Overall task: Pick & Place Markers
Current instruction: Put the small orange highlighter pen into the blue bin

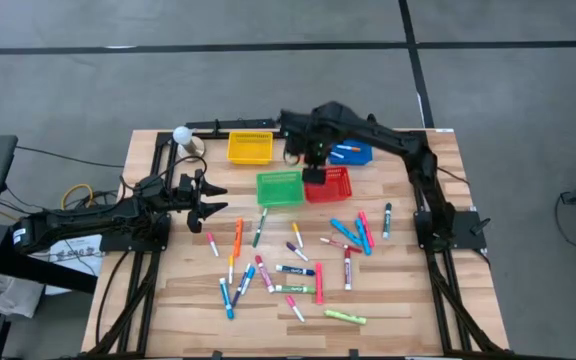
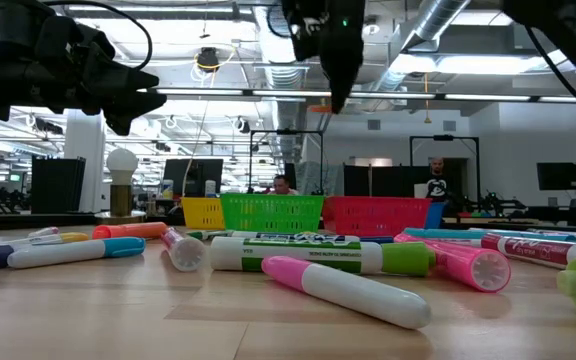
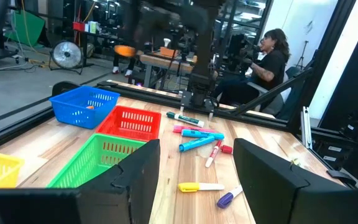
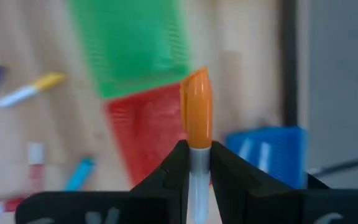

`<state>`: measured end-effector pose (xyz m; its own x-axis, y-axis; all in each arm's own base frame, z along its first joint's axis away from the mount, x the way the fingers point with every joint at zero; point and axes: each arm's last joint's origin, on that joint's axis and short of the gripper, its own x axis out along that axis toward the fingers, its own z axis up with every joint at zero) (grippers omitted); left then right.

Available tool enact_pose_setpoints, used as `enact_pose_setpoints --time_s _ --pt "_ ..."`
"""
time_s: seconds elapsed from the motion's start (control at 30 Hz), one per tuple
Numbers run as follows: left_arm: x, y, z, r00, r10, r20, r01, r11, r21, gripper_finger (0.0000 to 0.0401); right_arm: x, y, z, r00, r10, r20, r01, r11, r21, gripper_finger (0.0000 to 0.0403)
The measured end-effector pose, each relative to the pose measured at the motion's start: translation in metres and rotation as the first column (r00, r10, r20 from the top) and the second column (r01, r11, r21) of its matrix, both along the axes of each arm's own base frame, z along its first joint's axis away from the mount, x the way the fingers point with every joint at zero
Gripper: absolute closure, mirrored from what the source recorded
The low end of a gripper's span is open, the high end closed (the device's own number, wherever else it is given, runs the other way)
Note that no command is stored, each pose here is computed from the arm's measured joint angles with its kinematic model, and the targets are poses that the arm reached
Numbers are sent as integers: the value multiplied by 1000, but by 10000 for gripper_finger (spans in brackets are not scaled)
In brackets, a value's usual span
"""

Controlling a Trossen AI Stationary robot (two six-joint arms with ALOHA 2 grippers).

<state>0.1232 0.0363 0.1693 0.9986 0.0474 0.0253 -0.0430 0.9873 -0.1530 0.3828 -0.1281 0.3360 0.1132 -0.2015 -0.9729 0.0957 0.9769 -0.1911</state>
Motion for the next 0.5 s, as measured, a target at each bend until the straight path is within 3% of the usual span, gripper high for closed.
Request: enact_pose_setpoints --time_s 0.5 --pt "0 0 0 1000 0 0 0 1000 0 197 -62 -117 0 987 -154 -52 152 987 -42 359"
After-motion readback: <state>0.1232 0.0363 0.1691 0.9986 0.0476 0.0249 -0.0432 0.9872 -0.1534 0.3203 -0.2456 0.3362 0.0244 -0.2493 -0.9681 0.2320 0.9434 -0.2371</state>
